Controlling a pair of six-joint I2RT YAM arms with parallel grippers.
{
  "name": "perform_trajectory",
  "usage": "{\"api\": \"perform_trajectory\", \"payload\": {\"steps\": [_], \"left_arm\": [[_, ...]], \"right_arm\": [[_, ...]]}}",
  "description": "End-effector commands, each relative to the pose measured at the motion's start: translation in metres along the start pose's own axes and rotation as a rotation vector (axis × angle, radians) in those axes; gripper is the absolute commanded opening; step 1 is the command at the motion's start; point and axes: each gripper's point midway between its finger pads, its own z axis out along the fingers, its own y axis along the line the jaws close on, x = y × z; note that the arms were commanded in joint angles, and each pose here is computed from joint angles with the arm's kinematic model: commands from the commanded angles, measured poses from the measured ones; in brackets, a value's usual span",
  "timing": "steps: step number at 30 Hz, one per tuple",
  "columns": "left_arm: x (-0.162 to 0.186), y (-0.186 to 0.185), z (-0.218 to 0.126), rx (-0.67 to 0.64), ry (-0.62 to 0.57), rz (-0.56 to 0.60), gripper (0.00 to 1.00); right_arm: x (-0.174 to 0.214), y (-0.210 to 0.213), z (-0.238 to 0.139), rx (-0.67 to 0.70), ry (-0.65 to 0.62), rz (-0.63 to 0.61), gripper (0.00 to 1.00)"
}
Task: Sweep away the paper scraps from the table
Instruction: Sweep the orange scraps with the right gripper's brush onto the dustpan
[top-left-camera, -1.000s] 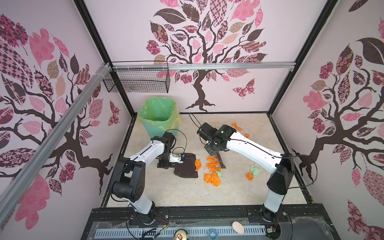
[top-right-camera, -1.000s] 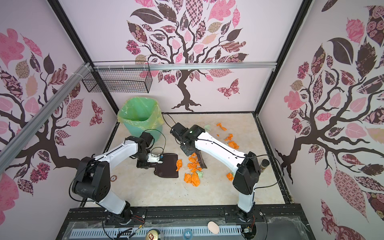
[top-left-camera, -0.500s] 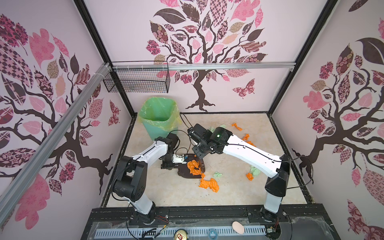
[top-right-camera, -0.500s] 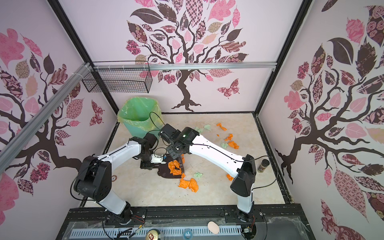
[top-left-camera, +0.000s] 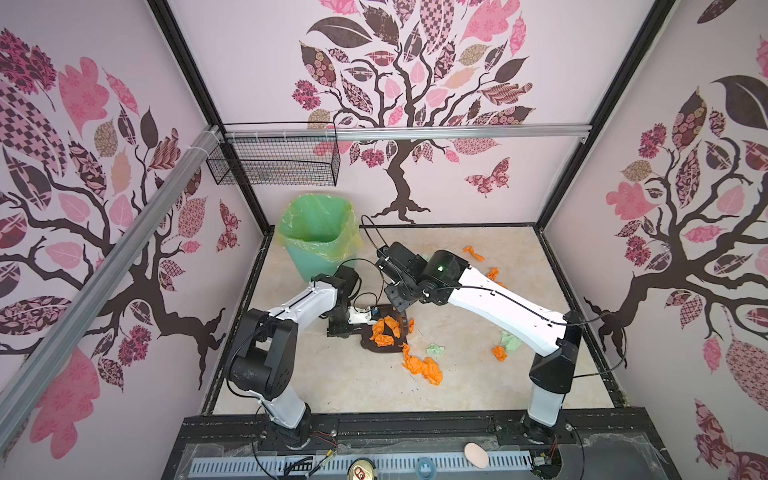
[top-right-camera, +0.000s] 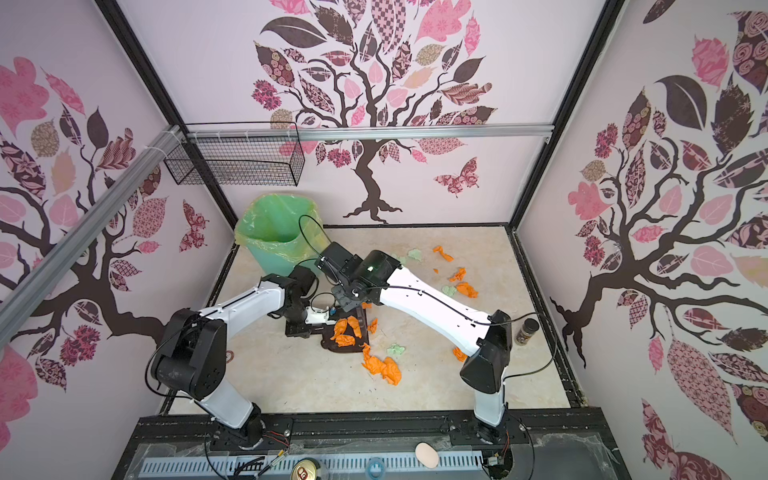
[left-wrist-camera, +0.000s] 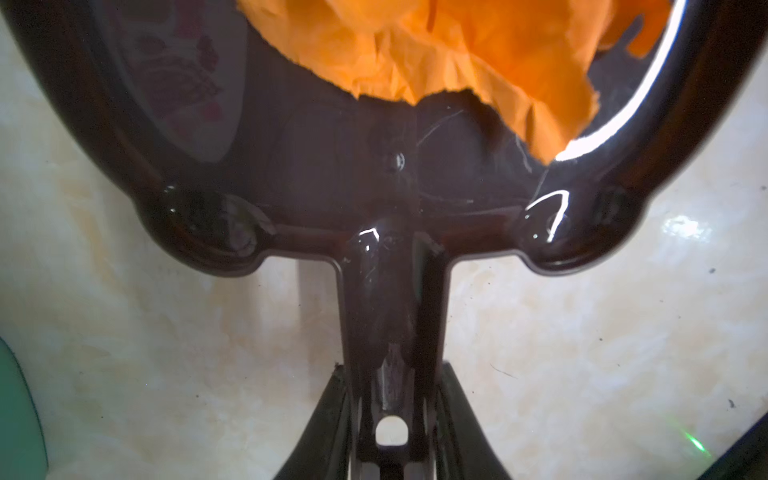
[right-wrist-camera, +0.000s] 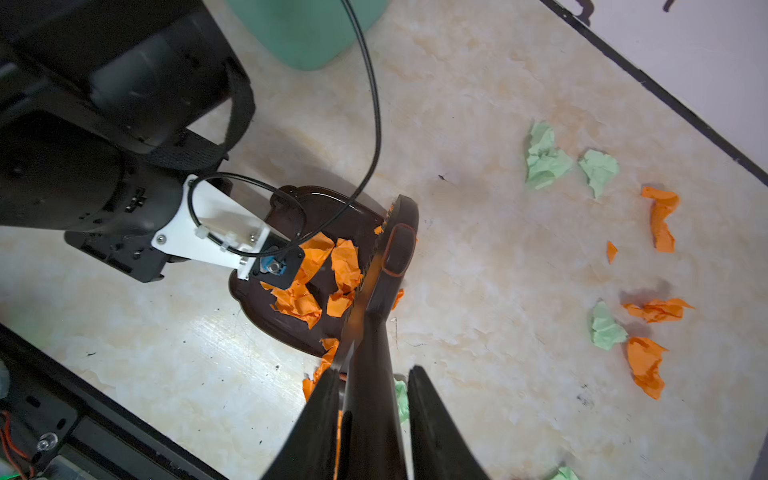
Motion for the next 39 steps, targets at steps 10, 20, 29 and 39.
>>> {"api": "perform_trajectory", "payload": {"steps": [10,20,29,39], "left_arm": [[0.007,-0.008,0.01,0.02,0.017,-0.01,0.04],[0.006,-0.006,0.008,0.017,0.011,-0.014,0.04],[0.003,-0.003,0.009,0.013,0.0,-0.018,0.04],[0.003,-0.005,0.009,0.014,-0.003,-0.021,0.04]], "right_arm": [[-0.008,-0.081,0.029,0.225,0.109,-0.073,0.0],[-0.001,-0.047,0.085,0.114,0.251,-0.122,0.0],[0.006,0.002,0.07,-0.057,0.216,-0.149,0.0],[-0.012,0.012,0.029,-0.143,0.11,-0.092,0.0]]}}
